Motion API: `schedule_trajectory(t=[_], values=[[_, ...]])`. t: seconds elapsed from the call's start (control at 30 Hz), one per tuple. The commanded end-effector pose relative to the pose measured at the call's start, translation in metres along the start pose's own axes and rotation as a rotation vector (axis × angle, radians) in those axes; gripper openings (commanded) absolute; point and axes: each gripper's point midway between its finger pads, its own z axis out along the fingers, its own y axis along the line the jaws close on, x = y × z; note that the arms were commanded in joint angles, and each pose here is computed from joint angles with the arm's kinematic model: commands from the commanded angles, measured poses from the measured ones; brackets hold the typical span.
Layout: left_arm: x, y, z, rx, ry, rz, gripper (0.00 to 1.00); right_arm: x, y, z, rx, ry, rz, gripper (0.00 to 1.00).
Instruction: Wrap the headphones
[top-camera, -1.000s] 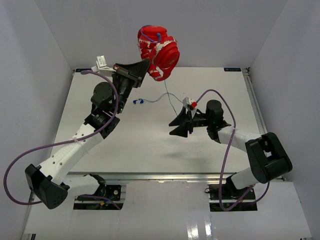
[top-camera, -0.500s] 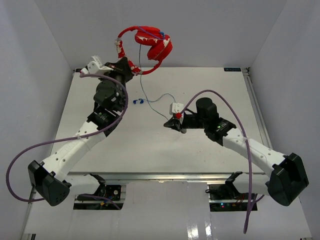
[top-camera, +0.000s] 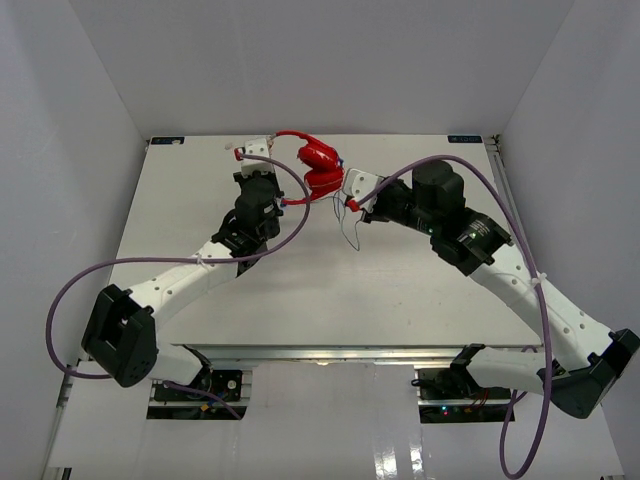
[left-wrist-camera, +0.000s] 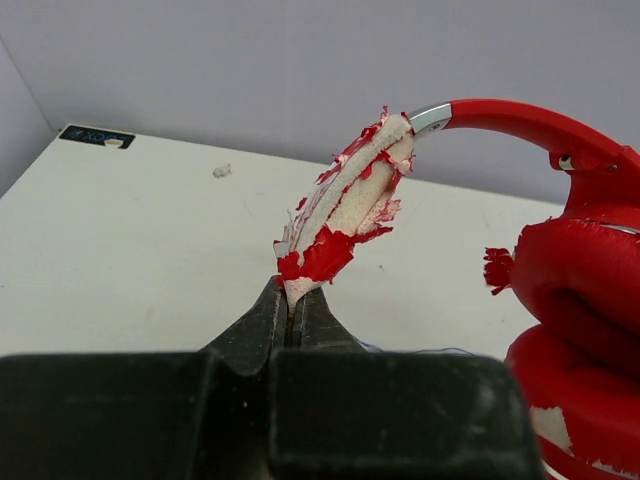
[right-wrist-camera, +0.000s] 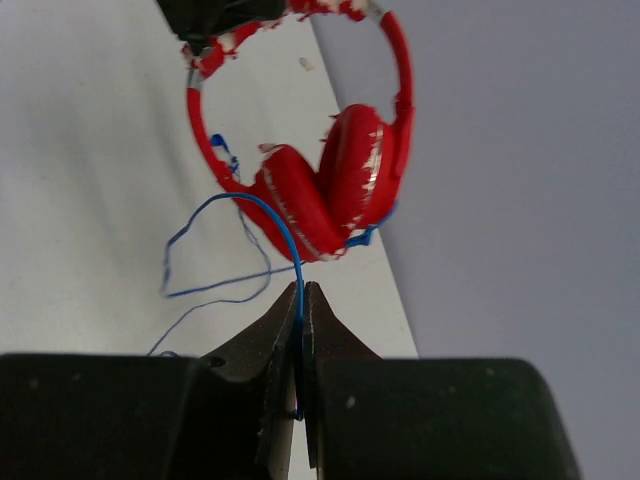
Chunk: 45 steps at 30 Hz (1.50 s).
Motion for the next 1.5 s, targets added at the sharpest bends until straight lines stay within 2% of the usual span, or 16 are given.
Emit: schedule_trajectory(t=[0.0,0.2,0.37,0.53,0.8,1.13,1.47], values=[[-0.030,-0.011,-0.014,0.114,-0.071,-0.124,0.00,0.003,-0.028,0.002,0.100,0.059,-0.081,0.08],[-0.008,-0.018,-0.030,0.215,-0.020,-0.165,0.00,0.006,-0.017,0.017,0.040,0.044,-0.080,0.08],[-0.005,-0.032,-0.034,0.284,0.006,-0.209,0.00,0.006,-0.014,0.021,0.019,0.045,-0.080,0.08],[0.007,-0.055,-0.043,0.419,0.053,-0.199,0.00,0.006,-0.030,0.025,0.073,0.067,-0.103,0.08],[0.030,-0.067,-0.078,0.611,0.108,-0.186,0.00,0.019,-0.064,0.028,0.181,0.122,-0.100,0.08],[0.035,-0.080,-0.124,0.845,0.154,-0.201,0.00,0.062,-0.070,0.030,0.173,0.163,-0.038,0.08],[0.022,-0.090,-0.162,1.026,0.179,-0.277,0.00,0.124,-0.084,0.029,0.177,0.201,0.159,0.08]])
